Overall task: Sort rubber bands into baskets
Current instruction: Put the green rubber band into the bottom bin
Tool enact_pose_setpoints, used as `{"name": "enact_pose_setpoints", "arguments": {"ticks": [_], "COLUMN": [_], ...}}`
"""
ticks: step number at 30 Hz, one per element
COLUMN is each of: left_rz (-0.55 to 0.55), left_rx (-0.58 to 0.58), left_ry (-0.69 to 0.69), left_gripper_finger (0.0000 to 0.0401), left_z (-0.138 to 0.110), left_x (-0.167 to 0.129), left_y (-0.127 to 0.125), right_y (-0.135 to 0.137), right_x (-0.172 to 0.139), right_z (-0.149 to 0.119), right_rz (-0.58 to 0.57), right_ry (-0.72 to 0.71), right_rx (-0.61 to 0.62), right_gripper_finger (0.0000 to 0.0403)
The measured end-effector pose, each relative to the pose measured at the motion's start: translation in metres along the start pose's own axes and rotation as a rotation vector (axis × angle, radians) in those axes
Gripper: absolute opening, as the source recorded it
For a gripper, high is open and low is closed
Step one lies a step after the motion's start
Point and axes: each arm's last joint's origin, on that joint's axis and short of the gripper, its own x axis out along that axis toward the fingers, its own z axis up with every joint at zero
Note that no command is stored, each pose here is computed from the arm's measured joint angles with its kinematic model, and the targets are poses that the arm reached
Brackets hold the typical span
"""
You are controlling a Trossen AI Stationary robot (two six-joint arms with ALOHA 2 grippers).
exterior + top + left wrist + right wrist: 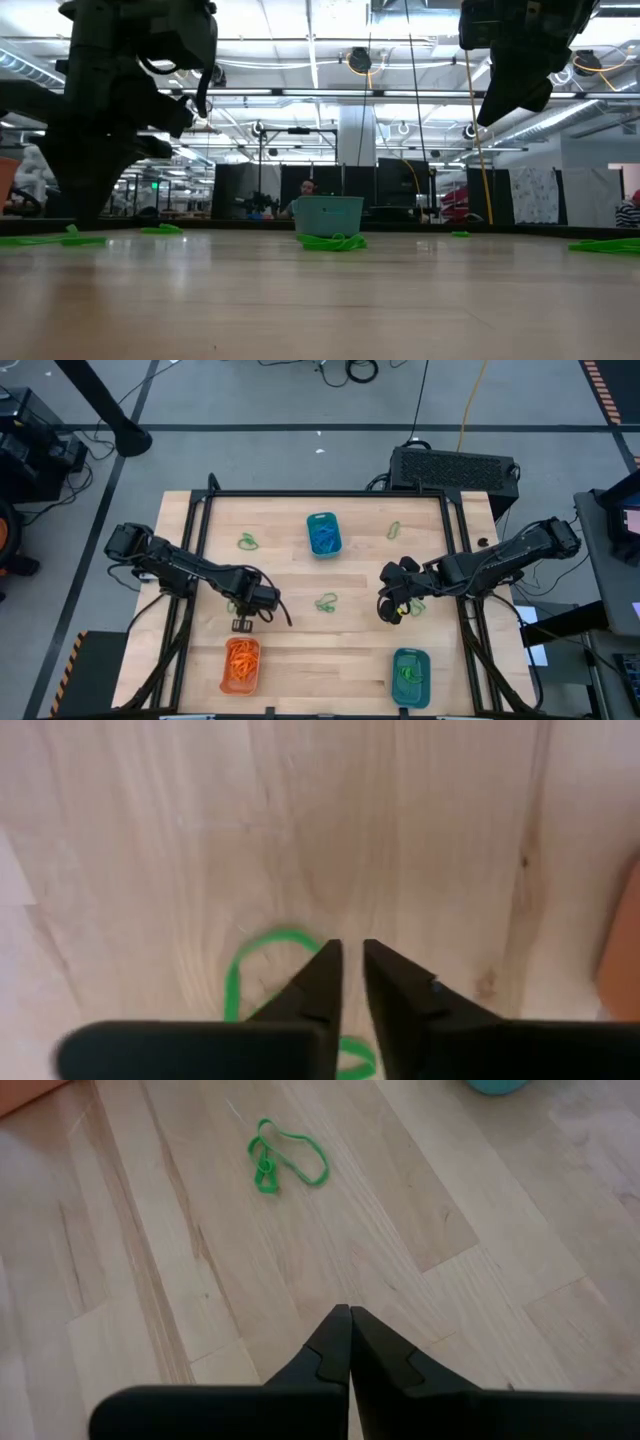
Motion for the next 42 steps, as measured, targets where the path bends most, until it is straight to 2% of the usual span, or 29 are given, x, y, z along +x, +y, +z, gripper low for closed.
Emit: {"name": "enact_pose_setpoints", "arguments": {"ticks": [5,10,14,23,26,28,35,42], "left_rz": [0.033,0.042,0.06,0.096,0.101,0.102,0.115,0.098], "left_rx": [0.001,-0.099,-0.141,-0.155,-0.177,-0.194,-0.16,-0.115], "left_ry": [-0.029,-0.022,-0.017,-0.017,0.008,0.019,0.019,-0.018], "left_gripper_finger": [0.0123,0.0182,0.0197,0.0198,0.0187,0.0164,0.0021,0.0004], "left_z": [0.002,-0.001,-0.007,-0.016,-0.018,-0.019,-0.018,-0.012], "left_x": [0.0,0.005,0.013,0.027,0.027,0.027,0.027,0.026], "left_y": [-0.002,-0.002,0.001,0.006,0.011,0.016,0.027,0.027], "right_y": [0.0,0.0,0.0,0.0,0.0,0.0,0.0,0.0], "right_x": [0.0,0.0,0.0,0.0,0.0,0.0,0.0,0.0], "right_z": [0.0,0.0,0.0,0.0,0.0,0.0,0.0,0.0], "right_rz": [0.0,0.0,-0.001,0.004,0.004,0.004,0.004,0.004], "right_ry": [0.0,0.0,0.0,-0.005,-0.005,-0.005,-0.005,-0.005], "right_rx": [-0.001,-0.001,-0.012,-0.005,-0.001,0.001,0.012,0.012], "right_gripper_finger": [0.0,0.0,0.0,0.0,0.0,0.0,0.0,0.0]}}
